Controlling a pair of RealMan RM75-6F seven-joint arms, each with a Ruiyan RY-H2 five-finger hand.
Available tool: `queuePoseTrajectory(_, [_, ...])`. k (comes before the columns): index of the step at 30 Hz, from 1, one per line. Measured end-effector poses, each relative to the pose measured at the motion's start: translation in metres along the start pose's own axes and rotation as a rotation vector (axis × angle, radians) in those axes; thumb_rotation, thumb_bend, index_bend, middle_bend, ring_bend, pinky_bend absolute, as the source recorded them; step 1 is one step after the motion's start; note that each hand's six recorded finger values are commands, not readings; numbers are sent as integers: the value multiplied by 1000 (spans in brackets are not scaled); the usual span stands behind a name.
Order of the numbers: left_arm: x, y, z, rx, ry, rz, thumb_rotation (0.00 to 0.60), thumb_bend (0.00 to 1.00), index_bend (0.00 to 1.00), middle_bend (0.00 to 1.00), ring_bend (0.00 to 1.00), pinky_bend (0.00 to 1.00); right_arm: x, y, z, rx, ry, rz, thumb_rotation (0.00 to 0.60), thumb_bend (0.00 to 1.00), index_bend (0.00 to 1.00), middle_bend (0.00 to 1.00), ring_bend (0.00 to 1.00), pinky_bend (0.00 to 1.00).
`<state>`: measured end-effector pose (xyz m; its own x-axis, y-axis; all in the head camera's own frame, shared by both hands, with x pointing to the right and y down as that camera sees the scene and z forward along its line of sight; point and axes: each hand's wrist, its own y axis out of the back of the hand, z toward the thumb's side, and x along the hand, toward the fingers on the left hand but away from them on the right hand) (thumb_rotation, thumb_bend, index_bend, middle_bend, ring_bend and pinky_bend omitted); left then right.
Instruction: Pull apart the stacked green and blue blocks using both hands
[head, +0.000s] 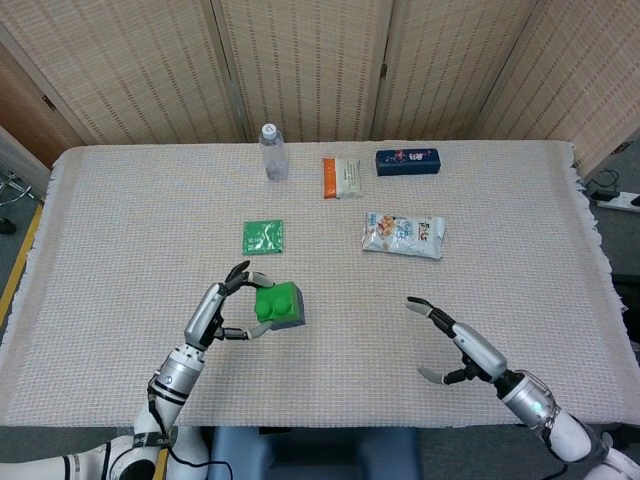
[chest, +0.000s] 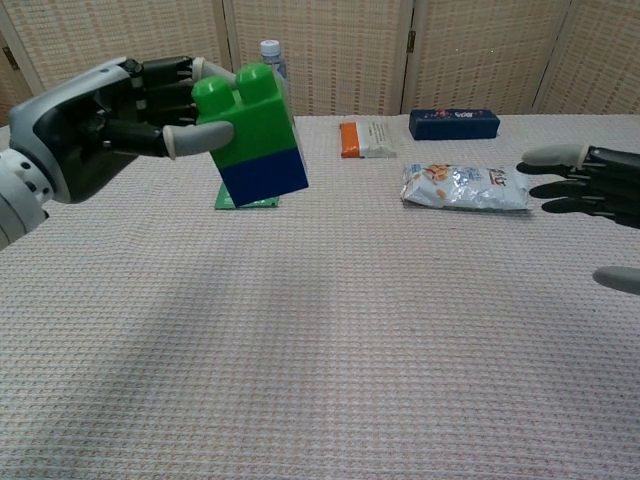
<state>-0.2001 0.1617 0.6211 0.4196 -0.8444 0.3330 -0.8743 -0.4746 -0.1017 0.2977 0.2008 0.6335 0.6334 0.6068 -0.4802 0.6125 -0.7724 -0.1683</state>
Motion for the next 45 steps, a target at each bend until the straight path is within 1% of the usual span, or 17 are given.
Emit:
queuePoseTrajectory(3, [-3,6,3,-9,-3,10,600,400,785,894,395,13,-21,0,-6,-103,-13,29,600,360,0,0,5,0])
queuePoseTrajectory(5, [-3,11,5,-16,-3,19,600,400,785,894,395,13,-34,0,-10,-162,-30,40,600,360,0,0,27,11])
queuePoseTrajectory(10, [-3,15,4,-24,7,23,600,400,786,894,395,13,-58,-5,-15,-270,-56,66,600,360,0,0,50,22])
queuePoseTrajectory(13, [-3,13,3,-29,9,18,600,400,786,894,395,12,-69,-12,-15,-345,-57,83,600,360,8,0,60,30])
queuePoseTrajectory(15, [-4,12,3,-25,8,12,600,401,786,894,395,12,-79,-20,-15,-402,-52,98,600,361,18,0,64,36])
queuePoseTrajectory(18, [-5,9,2,-19,6,7,600,401,786,894,395,12,-94,-36,-14,-453,-44,124,600,361,28,0,64,36])
queuePoseTrajectory(22, [-5,6,1,-10,4,3,600,401,786,894,395,12,-108,-52,-10,-489,-31,154,600,360,40,0,64,36])
queuePoseTrajectory(27, [-5,7,-4,1,7,12,600,401,786,894,395,12,-118,-62,0,-548,-7,151,600,361,51,0,63,36])
queuePoseTrajectory(31, [-4,6,-9,3,16,12,600,401,786,894,395,12,-123,-66,9,-560,13,150,600,360,54,0,64,36])
queuePoseTrajectory(38, [-1,0,-11,-2,18,4,600,401,786,894,395,10,-141,-72,36,-575,39,157,600,361,54,0,64,36])
queuePoseTrajectory(45, [2,1,-11,-1,16,10,600,403,786,894,395,9,-147,-84,46,-574,42,177,600,361,54,0,62,36])
